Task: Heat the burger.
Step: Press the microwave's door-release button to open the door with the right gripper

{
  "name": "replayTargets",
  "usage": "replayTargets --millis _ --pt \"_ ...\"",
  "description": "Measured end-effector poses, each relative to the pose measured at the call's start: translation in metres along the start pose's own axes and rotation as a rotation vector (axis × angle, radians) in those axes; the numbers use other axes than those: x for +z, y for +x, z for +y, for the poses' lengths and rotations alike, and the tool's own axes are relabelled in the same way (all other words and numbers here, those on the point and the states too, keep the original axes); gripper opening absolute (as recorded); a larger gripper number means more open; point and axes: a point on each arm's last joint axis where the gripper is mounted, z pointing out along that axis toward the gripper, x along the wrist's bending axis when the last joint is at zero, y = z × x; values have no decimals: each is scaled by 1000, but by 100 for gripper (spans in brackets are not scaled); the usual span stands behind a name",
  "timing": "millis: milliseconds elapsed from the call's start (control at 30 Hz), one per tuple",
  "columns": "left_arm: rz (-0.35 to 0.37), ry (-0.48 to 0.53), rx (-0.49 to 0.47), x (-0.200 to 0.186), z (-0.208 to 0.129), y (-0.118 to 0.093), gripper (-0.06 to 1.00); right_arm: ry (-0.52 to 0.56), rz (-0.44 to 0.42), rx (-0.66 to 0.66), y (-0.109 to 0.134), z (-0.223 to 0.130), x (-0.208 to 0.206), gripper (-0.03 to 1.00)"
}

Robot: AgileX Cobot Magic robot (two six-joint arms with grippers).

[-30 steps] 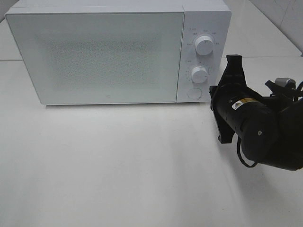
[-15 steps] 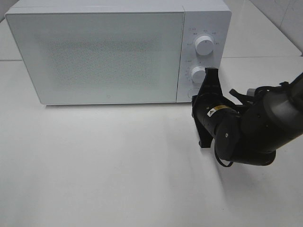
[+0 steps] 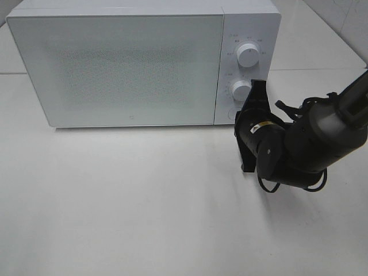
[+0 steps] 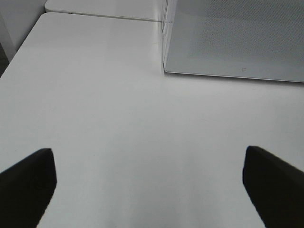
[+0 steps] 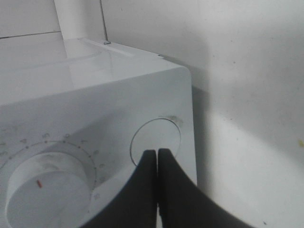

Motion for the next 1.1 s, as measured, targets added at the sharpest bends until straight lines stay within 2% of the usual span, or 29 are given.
replayTargets --millis 567,733,1100 --pt "0 0 0 0 0 0 99 1 0 16 0 -10 19 3" --pt "0 0 0 0 0 0 99 -37 5 28 1 -7 21 3" --pt "0 0 0 0 0 0 99 -47 12 40 4 -9 24 3"
